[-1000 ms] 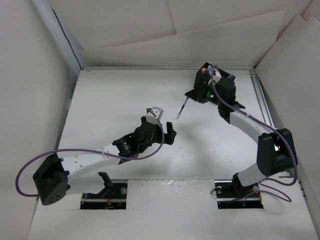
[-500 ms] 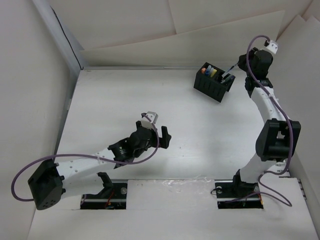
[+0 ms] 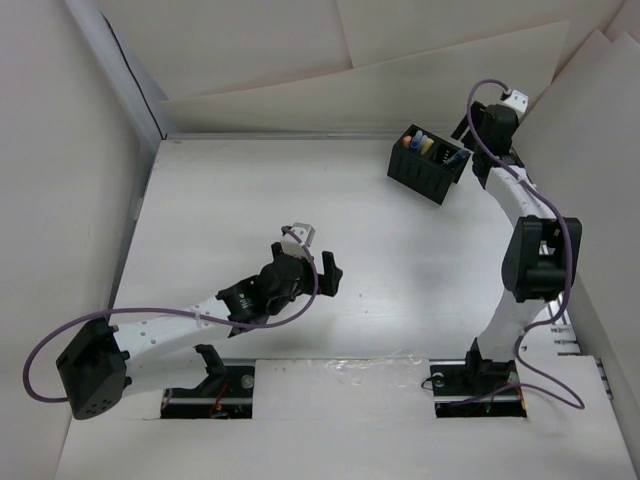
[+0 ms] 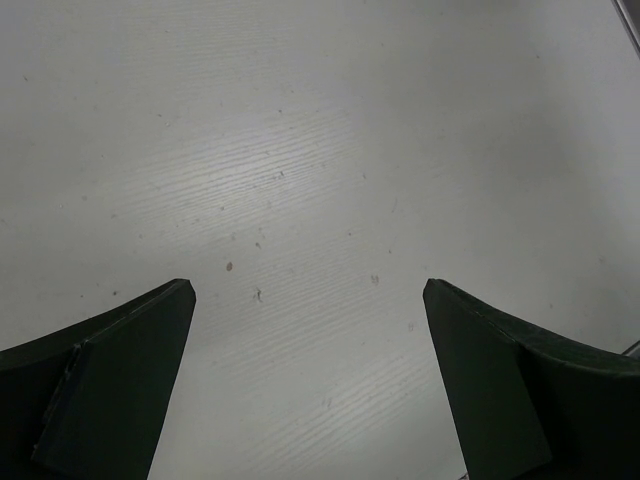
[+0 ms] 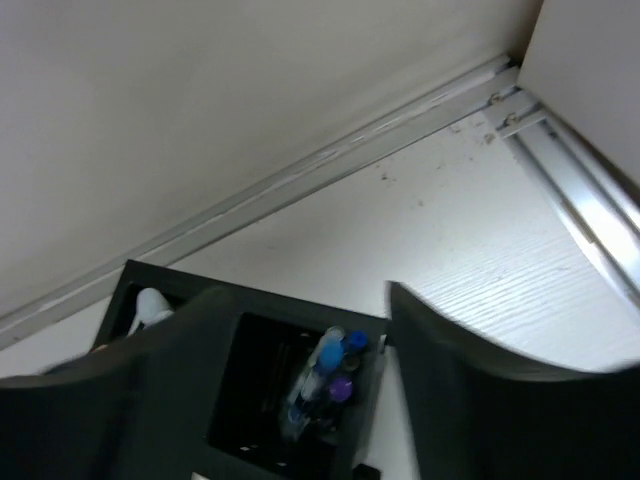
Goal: Sort the stationery into containers
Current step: Place the pen in the storage box, then reset both arms
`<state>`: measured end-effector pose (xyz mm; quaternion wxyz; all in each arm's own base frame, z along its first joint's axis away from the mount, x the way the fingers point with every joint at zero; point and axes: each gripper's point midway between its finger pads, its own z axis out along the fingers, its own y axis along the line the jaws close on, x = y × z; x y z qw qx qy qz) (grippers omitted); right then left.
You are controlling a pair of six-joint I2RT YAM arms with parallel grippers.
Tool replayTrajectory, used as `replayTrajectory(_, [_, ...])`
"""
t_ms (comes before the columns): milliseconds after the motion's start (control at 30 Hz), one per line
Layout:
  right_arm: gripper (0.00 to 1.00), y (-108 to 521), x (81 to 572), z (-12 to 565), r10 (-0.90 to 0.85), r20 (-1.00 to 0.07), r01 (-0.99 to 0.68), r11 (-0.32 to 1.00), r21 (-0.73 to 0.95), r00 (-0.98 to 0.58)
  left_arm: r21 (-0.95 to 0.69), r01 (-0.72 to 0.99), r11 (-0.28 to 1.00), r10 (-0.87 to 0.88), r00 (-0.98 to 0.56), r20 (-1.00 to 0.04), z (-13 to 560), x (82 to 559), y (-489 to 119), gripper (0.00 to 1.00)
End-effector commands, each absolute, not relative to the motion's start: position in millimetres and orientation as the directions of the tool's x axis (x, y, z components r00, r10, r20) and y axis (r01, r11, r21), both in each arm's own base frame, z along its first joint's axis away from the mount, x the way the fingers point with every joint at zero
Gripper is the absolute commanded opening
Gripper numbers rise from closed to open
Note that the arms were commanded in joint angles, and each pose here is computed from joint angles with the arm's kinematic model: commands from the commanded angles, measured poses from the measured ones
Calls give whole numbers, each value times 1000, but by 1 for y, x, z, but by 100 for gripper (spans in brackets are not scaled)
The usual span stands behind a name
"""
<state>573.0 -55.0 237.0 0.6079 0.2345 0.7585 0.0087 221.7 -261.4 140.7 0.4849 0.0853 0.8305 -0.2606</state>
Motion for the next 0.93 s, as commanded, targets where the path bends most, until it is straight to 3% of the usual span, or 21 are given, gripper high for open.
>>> replayTrajectory(0, [79,-38,572,272,332,-939,306,906,292,-90,-381,388,839,-151,-508,-848,145,223,-264,100])
replayTrajectory(167, [100,-20,547,314,331,-943,249,917,313,-35,-407,406,818,-181,-491,-852,164,225,-271,100])
replayTrajectory(333, [100,5,490,345,349,-937,187,922,339,-21,-454,416,788,-257,-448,-856,194,222,-264,100])
replayTrajectory(600, [100,57,389,310,365,-920,103,930,353,-145,-562,441,699,-434,-362,-825,250,204,-232,100])
replayTrajectory(900, [100,78,348,255,299,-905,104,954,280,-302,-566,482,669,-418,-386,-822,241,189,-228,100])
